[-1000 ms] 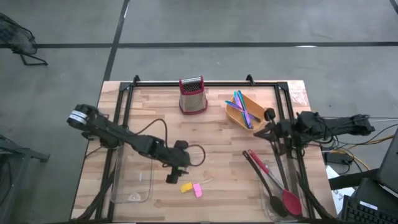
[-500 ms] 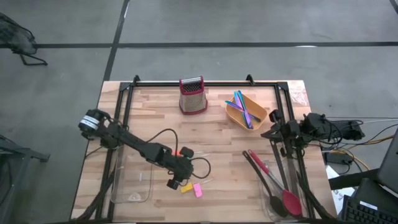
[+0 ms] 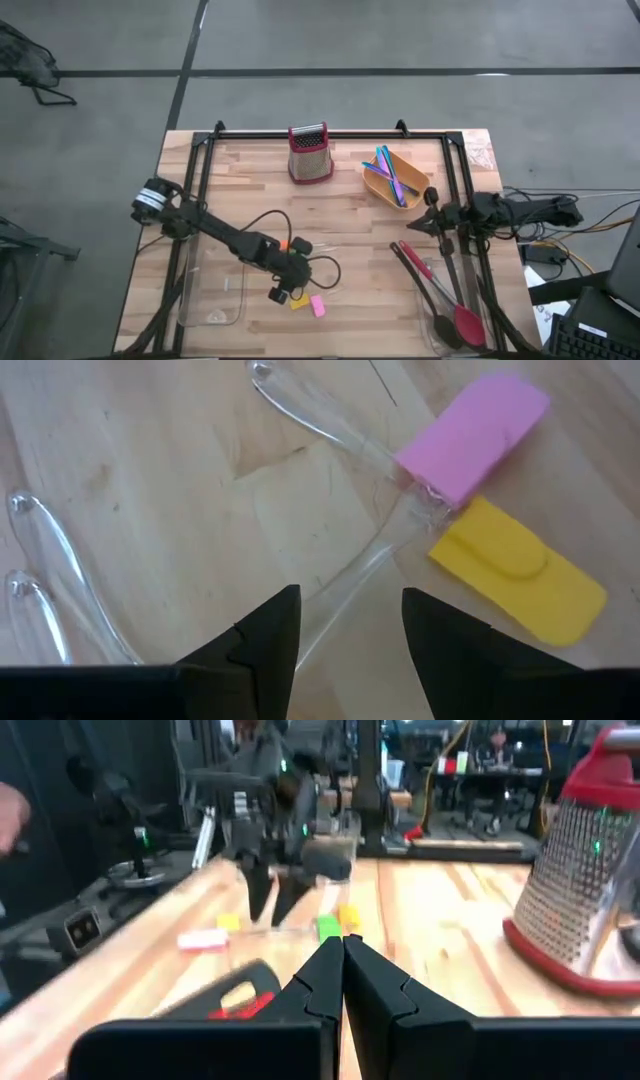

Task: Pick & Place Kitchen Items
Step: Put the pink spatula into the left transparent bin

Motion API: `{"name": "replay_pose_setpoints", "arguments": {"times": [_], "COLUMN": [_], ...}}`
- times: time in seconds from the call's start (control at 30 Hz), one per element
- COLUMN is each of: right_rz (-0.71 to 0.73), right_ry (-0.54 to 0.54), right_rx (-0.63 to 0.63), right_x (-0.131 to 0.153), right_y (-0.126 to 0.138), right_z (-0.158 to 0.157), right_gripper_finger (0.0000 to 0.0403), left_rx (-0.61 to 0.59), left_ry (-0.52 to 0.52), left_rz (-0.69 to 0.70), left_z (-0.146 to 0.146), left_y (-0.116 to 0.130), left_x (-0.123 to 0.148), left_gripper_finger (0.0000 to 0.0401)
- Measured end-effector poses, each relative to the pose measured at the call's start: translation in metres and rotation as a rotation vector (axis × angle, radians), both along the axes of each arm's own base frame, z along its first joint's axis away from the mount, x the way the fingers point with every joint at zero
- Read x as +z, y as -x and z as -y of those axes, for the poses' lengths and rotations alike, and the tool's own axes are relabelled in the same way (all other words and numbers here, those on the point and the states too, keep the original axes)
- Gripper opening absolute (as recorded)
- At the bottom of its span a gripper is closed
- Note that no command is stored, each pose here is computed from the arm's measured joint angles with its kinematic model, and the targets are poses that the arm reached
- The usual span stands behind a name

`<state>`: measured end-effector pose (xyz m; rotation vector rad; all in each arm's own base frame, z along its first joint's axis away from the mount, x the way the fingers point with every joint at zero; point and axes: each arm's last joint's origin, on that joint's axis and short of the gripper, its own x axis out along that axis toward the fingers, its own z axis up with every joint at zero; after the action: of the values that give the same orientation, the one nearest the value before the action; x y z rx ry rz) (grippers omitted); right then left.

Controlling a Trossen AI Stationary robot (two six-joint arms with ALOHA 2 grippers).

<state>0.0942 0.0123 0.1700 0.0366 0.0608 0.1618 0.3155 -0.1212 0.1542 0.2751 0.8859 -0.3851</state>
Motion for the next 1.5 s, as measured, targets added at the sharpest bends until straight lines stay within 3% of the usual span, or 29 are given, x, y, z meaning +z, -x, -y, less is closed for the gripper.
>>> {"name": "replay_pose_setpoints", "arguments": {"times": [0.27, 0.7, 1.23, 1.5], "right_rz": [0.033, 0.033, 0.034, 0.034], "right_ry": [-0.068, -0.064, -0.063, -0.063], "right_rx": [-0.005, -0.006, -0.008, -0.008], "right_x": [-0.001, -0.001, -0.001, -0.001], "right_y": [-0.002, -0.002, -0.002, -0.002], "right_z": [0.0, 0.0, 0.0, 0.0], "right_gripper_finger": [0.0009, 0.0009, 0.0009, 0.0009], "left_rx": [-0.07, -0.124, -0.112, -0.054], "left_ry": [-0.041, -0.117, -0.069, -0.02], "left_rz": [0.018, 0.045, 0.02, 0.03], "left_z": [0.001, 0.002, 0.002, 0.002], "left_y": [0.0, -0.009, -0.011, -0.011], "left_x": [-0.001, -0.019, -0.028, -0.014], "left_gripper_finger": [0.0181, 0.0175, 0.0018, 0.002]}}
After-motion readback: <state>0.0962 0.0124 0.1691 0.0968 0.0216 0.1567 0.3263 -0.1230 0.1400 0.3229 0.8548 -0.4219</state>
